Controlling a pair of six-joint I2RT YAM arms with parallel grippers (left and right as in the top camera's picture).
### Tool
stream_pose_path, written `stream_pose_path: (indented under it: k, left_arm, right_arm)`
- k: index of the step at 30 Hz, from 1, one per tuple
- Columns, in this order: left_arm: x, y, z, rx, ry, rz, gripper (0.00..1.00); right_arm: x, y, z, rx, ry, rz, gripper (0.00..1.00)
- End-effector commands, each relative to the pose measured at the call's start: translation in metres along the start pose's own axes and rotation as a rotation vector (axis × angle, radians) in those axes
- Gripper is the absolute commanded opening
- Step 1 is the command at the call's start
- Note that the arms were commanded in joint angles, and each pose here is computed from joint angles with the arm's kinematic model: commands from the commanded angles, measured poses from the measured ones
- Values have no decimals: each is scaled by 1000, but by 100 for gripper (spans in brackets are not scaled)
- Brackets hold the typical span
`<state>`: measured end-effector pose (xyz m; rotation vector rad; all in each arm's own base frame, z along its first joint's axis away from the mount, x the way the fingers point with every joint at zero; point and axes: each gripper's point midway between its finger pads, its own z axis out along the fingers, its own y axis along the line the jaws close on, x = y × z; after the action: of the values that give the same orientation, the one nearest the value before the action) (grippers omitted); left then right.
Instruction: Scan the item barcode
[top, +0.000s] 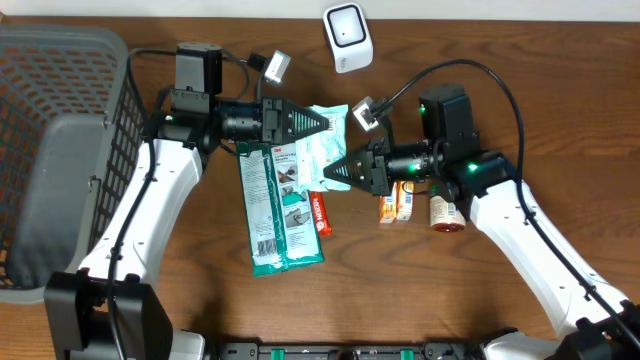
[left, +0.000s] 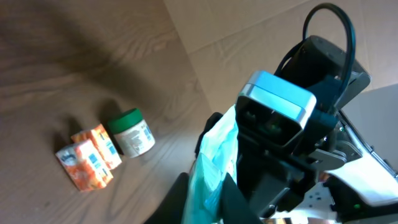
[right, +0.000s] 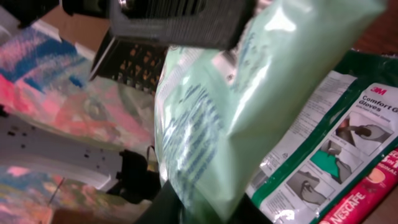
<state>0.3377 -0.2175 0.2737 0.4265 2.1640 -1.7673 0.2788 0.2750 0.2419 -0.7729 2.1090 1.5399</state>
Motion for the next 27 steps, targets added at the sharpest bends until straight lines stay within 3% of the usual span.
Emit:
stream_pose_path:
  k: [1, 6, 9, 21, 27]
  left_arm:
    - [-2, 0, -1, 3, -4, -1, 8]
    - [-20, -3, -8, 10, -53, -55, 8]
    - [-34, -6, -18, 16, -98, -94, 7]
    - [-64, -6, -29, -5, -216, -228, 7]
    - [-69, -25, -17, 42, -206, -186, 7]
  right_arm:
    - [-9, 6, 0, 2, -15, -42, 51]
    - [-9, 10, -7, -46, -15, -36, 70]
    - [-9, 21, -17, -131, -11, -25, 74]
    - [-27, 20, -30, -144, -67, -21, 65]
    - [-43, 22, -30, -133, -111, -11, 64]
